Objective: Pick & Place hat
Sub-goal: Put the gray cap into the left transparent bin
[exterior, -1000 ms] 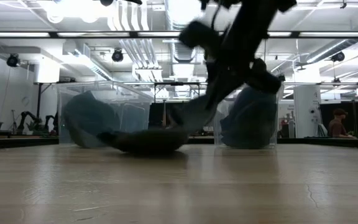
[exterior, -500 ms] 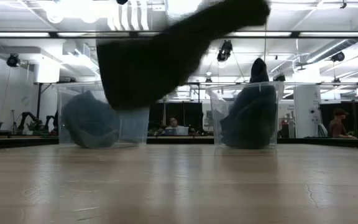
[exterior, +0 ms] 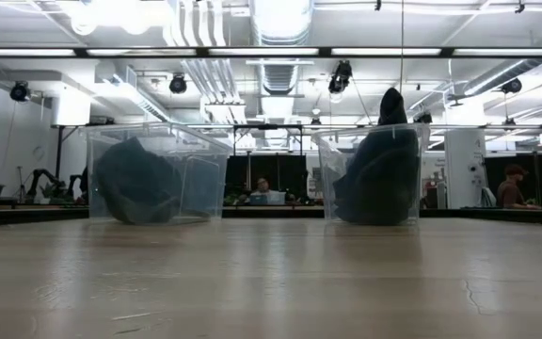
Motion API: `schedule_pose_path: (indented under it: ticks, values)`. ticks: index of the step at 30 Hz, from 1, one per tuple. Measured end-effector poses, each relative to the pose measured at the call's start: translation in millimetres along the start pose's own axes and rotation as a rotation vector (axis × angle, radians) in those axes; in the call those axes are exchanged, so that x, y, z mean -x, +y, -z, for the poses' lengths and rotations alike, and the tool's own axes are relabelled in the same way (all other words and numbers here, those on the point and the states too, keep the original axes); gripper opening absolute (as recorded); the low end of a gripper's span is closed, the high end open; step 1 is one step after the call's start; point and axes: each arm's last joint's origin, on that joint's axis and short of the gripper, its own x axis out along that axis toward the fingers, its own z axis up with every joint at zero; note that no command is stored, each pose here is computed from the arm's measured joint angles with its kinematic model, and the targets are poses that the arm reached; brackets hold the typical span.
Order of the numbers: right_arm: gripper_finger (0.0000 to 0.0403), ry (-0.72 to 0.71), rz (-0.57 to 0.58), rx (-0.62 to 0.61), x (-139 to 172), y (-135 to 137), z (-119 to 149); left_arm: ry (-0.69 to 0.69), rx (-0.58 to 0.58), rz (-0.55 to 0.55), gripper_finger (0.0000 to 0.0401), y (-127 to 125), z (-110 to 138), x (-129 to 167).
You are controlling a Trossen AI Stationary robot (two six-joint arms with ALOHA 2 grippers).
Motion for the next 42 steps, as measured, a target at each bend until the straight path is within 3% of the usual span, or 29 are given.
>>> schedule_pose_path:
  ticks: [6,15,27,35,42]
  values:
    - [0.0011,0.076,-0.023,-0.058,3,-9,3,0.084,0.04,0.053,0.0138,3,4,-31]
    - [0.0011,0.065,-0.027,-0.028,3,-11,1,0.186,0.074,0.014,0.0138,9,14,-84]
    - [0.0012,0.045,-0.025,-0.046,8,-20,-3,0.263,0.124,0.076,0.0138,10,25,-137]
    - [0.0012,0.042,-0.031,-0.038,9,-22,-4,0.245,0.117,0.004,0.0138,11,27,-143]
    - [0.0012,0.072,-0.111,-0.042,9,-19,-3,0.215,0.072,-0.033,0.0138,9,24,-136]
